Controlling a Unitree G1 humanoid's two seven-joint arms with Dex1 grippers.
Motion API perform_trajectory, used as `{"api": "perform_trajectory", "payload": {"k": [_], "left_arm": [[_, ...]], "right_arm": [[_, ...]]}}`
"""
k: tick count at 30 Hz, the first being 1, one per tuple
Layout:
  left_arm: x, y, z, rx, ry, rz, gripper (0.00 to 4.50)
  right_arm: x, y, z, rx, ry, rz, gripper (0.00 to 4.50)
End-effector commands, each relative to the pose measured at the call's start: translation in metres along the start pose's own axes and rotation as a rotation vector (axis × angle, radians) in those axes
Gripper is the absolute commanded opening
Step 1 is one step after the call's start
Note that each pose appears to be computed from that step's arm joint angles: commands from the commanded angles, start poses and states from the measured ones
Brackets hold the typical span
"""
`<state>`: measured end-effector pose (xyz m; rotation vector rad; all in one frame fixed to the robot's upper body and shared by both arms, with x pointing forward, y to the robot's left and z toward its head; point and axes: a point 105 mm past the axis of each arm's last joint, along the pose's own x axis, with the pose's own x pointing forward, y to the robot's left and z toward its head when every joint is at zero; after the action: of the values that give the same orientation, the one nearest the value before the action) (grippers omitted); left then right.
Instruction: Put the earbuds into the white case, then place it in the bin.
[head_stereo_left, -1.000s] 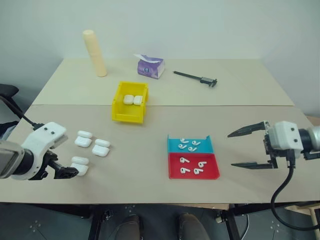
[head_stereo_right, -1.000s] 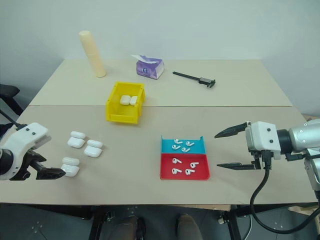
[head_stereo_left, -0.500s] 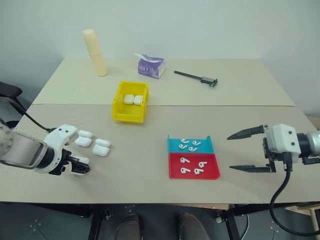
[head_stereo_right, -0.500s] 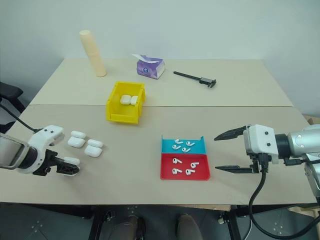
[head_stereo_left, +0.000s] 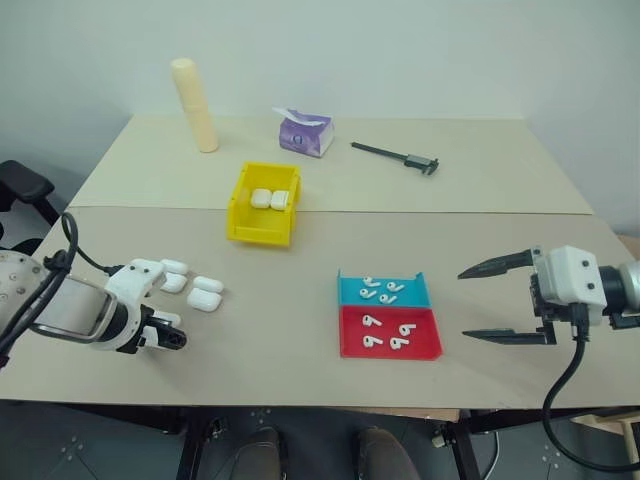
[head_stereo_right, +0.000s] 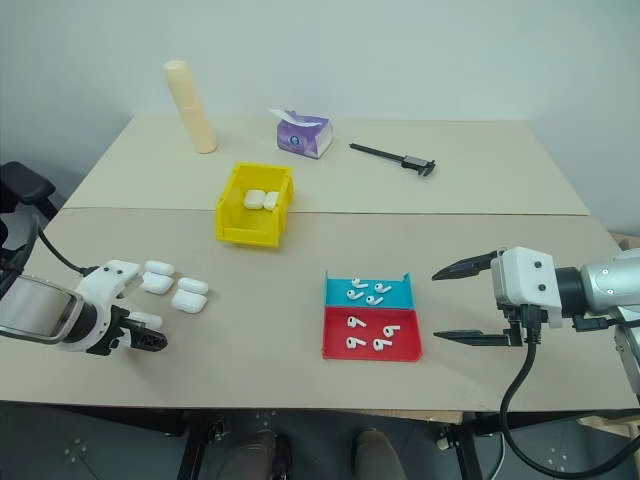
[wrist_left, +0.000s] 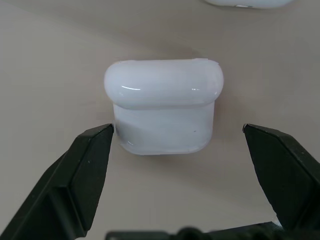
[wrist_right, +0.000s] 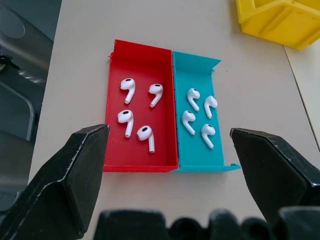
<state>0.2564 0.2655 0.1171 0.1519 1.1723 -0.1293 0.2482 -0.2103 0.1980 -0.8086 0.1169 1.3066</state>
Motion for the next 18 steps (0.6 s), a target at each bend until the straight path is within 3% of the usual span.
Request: {"api": "perform_trajectory", "payload": {"k": [1,18], "left_arm": [[-0.002,0.003,0.007,-0.01,-0.032,0.044,4.5],[0.01,-0.004,0.006,-0.013,-0.01,0.058,4.5]], "right_arm": [[-0.005,-0.006,0.009,-0.041,0.0,-0.022,4.47],[-0.006,-0.002,0.008,-0.038,0.015,-0.03,4.47]]}}
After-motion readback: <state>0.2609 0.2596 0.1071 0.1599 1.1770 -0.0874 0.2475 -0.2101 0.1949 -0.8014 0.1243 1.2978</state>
